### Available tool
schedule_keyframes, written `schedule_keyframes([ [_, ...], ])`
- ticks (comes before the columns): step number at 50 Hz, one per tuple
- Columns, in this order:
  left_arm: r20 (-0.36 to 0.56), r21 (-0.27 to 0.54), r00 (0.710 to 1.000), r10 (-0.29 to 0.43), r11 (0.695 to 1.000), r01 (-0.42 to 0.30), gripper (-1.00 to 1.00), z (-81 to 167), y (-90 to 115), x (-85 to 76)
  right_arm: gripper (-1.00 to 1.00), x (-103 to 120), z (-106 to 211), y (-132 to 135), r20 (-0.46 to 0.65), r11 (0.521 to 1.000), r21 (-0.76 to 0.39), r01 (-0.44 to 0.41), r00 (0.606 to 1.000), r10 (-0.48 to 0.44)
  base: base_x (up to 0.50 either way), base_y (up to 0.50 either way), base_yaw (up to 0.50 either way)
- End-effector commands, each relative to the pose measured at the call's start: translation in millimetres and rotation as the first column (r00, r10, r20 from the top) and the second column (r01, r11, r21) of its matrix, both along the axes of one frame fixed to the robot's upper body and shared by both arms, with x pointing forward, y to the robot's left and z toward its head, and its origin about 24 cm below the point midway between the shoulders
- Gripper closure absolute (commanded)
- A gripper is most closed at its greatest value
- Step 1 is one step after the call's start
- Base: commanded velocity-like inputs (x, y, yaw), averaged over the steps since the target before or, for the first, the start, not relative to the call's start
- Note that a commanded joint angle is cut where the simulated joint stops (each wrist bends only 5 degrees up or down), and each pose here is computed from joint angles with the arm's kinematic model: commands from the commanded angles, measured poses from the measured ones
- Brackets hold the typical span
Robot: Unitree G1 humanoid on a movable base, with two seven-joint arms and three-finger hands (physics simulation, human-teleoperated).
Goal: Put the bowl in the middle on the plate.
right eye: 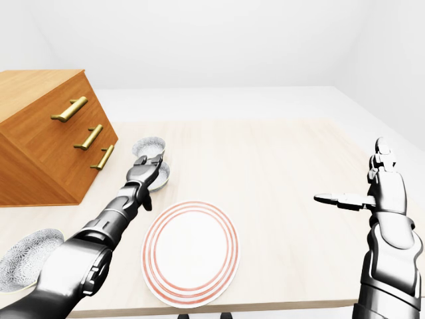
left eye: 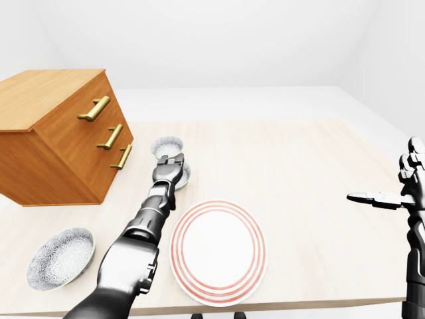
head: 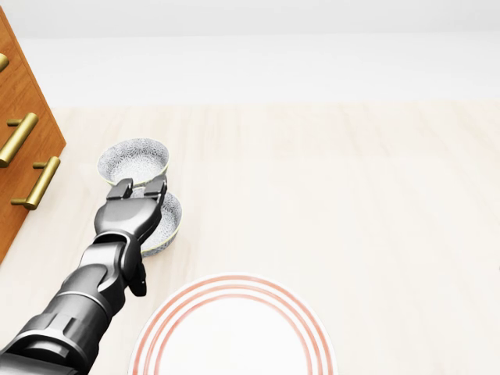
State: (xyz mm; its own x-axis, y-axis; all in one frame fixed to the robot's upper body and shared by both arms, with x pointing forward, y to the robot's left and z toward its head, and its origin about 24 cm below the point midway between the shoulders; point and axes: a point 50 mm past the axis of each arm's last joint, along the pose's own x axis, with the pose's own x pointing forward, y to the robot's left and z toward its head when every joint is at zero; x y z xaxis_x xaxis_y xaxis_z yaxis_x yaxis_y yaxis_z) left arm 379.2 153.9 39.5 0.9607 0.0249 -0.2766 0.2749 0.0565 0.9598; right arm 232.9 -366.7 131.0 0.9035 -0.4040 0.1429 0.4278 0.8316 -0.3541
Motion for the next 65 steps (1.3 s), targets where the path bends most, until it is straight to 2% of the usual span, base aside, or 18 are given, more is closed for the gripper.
schedule_keyframes([
  [1,-0.008,-0.011,1.0,0.005,1.0,-0.005,-1.0,-1.5,0.5,-0.8,-1.0,0.0,-0.2,0.2,0.0,1.0,-0.001,0.0,1.0,0.0,0.0,0.0,0.0],
  [24,-0.026,-0.022,1.0,0.002,1.0,-0.002,-1.0,-1.0,0.3,0.0,-1.0,-1.2,0.4,0.4,0.001,1.0,-0.002,-0.002,1.0,0.002,0.0,0.0,0.0],
  [37,-0.051,0.026,0.999,-0.001,1.0,0.002,-1.0,2.1,3.3,2.0,-1.0,-1.0,-0.1,0.6,0.002,1.0,-0.004,-0.004,1.0,0.004,0.0,0.0,0.0],
  [45,-0.082,0.025,0.997,0.011,1.0,-0.009,-1.0,-0.1,5.2,1.0,-1.0,-1.4,0.4,0.8,0.002,1.0,-0.004,-0.004,1.0,0.004,0.0,0.0,0.0],
  [65,-0.08,0.032,0.997,0.01,0.999,-0.008,-1.0,-1.7,6.2,0.1,-1.0,-0.7,0.3,1.0,0.001,1.0,-0.003,-0.007,1.0,0.007,0.0,0.0,0.0],
])
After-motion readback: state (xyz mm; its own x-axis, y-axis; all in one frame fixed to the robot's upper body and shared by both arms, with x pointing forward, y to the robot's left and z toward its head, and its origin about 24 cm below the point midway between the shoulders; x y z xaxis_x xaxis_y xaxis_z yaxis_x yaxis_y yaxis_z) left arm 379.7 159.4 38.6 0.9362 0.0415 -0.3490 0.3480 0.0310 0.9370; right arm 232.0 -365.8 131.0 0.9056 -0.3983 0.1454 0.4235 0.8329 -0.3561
